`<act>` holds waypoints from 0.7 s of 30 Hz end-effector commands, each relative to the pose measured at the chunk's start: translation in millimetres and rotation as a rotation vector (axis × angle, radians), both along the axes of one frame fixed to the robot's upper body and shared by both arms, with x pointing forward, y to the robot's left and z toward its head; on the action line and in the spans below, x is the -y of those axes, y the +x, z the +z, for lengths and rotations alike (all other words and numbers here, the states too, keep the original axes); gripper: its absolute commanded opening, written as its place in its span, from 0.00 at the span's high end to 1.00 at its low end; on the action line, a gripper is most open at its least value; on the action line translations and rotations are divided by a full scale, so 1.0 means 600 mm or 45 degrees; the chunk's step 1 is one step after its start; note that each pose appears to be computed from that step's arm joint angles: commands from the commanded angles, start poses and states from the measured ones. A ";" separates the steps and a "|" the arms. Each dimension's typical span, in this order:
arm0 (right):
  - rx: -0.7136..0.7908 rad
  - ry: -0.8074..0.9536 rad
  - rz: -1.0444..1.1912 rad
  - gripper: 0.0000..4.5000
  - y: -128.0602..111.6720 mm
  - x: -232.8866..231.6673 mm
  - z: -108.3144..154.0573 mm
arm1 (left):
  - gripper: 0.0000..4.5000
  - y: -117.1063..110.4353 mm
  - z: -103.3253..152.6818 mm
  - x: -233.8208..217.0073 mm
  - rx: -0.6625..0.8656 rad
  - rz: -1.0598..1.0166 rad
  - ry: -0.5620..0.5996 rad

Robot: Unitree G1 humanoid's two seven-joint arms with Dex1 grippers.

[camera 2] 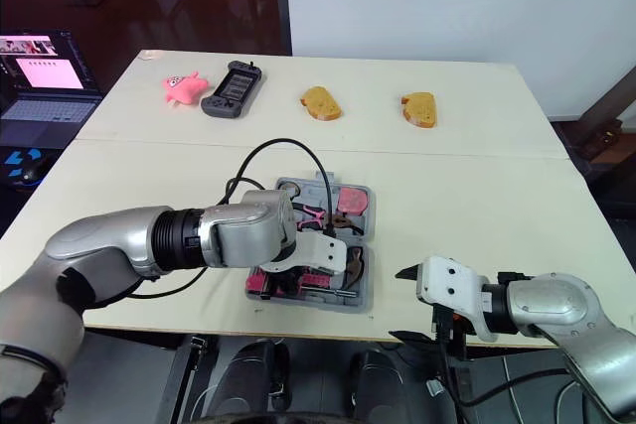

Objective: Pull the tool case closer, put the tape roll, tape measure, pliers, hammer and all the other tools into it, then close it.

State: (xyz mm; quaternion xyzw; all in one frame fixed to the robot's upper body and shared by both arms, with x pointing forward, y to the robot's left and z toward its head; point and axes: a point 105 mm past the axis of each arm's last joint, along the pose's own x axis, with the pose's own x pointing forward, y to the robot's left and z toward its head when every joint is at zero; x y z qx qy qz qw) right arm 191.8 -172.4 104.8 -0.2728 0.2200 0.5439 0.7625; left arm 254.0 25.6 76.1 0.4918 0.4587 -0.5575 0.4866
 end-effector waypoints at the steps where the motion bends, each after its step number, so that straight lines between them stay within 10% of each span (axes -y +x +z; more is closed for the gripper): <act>1: 0.024 0.012 0.016 0.00 0.000 -0.006 0.002 | 0.92 -0.007 0.009 0.010 0.002 -0.048 0.003; 21: 0.031 0.006 -0.009 0.00 0.000 -0.008 -0.005 | 0.92 -0.015 0.000 0.030 0.034 -0.123 0.027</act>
